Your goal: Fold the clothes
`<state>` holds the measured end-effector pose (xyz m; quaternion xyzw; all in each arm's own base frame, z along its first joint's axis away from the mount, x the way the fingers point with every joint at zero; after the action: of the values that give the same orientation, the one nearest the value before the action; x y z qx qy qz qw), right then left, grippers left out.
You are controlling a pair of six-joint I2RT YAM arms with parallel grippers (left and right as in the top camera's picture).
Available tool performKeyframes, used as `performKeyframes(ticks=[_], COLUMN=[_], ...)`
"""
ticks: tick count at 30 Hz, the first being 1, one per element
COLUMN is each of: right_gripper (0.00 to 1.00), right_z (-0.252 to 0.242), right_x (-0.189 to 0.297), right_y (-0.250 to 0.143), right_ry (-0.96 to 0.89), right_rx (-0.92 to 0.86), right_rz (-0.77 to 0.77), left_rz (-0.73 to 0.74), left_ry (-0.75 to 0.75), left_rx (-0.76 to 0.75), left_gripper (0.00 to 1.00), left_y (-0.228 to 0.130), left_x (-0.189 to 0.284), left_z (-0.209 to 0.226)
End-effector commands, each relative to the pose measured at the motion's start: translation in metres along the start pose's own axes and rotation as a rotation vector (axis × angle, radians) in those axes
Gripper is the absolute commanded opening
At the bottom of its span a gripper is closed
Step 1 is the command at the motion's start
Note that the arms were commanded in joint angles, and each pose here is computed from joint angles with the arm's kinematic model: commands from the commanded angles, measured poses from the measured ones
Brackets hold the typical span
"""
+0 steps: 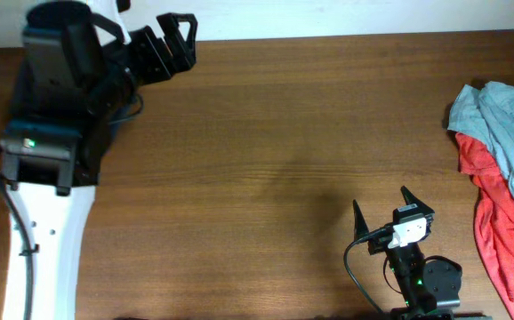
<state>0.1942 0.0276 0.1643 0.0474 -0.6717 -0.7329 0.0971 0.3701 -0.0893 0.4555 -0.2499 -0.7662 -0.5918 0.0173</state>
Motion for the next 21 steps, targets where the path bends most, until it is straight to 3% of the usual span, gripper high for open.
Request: performKeyframes(ticks=[1, 21], right_gripper=[0.99, 0.99], right_z=[-0.002, -0.002], right_x=[0.0, 0.0], right_y=[-0.001, -0.001], right_ry=[-0.011, -0.011], right_rx=[-0.012, -0.012], right_rz=[0.0, 0.0], left_rz=[-0.03, -0.158], left_ry=[0.046, 0.331], left_rx=[-0.003, -0.001], left_gripper=[0.99, 0.99], left_y=[-0.01, -0.114], left_x=[0.003, -0.006], left_z=[0.008, 0.075])
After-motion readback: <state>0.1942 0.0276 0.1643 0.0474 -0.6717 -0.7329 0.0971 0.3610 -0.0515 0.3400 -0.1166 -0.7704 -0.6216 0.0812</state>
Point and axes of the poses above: each gripper's point midway between its finger pads, its own x axis back along the fingers, its own z axis along the line the jaws close on, y = z × x, the point moved 5 cm from there along x, back along the fingers, and after that the axes turned 12 degrees about -x, right-handed, at the moved point
